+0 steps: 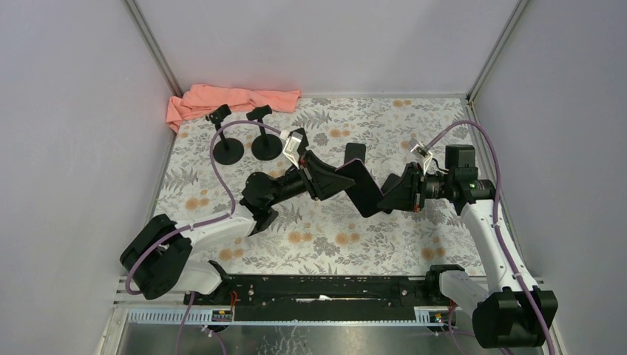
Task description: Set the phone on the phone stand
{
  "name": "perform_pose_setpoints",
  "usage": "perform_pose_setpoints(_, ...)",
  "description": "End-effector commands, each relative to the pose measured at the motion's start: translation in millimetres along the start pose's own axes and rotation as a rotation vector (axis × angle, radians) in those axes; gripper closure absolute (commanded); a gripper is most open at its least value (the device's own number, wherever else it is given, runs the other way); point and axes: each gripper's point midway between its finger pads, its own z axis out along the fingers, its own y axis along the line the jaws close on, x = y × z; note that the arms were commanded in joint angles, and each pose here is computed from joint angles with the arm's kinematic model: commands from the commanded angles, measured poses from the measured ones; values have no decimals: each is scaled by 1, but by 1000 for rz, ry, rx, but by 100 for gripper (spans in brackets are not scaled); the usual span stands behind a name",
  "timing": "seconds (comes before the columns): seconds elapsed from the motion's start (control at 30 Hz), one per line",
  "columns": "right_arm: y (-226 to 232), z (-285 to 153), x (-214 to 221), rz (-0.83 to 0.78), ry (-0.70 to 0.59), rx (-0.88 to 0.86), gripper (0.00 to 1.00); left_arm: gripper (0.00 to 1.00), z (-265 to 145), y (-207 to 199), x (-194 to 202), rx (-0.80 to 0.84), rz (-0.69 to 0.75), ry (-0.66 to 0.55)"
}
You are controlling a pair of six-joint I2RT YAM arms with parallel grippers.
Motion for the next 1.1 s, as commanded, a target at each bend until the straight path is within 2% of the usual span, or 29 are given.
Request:
perform_pose_setpoints(0.0, 22, 2, -8, -42, -21, -114, 100, 61, 4, -23, -10, 103, 33, -8)
perform_pose_setpoints(0.07, 22, 2, -8, -42, -21, -114, 100, 71, 4, -23, -9, 108, 33, 3)
perform_pose_setpoints(0.17, 21, 2, -8, -41, -20, -113, 100, 98, 4, -22, -5, 112, 31, 18)
perform_pose_setpoints(0.2, 21, 2, -8, -41, -20, -113, 100, 100, 3, -22, -5, 116, 35, 20)
perform_pose_setpoints(0.23, 20, 2, -8, -40, -20, -110, 100, 100, 2, -23, -5, 120, 38, 22)
perform_pose_setpoints(0.3, 19, 2, -8, -41, -18, -104, 91, 100, 2, -23, -5, 119, 45, 24)
perform_pose_setpoints(0.47, 12, 2, -8, -52, -13, -75, 51, 100, -2, -17, -6, 81, 79, 39)
perform_pose_setpoints(0.57, 4, 2, -7, -66, -6, -35, 31, 100, -8, -13, -7, 54, 100, 57)
perform_pose_setpoints(0.67, -8, 0, -3, -85, 0, 22, 16, 100, -14, -8, -10, 18, 133, 74)
perform_pose_setpoints(0.77, -22, -4, 3, -100, 8, 82, 10, 100, -23, -1, -15, -34, 175, 91)
perform_pose_setpoints(1.07, -62, -23, 16, -113, 33, 268, 4, 100, -47, 22, -39, -196, 357, 153)
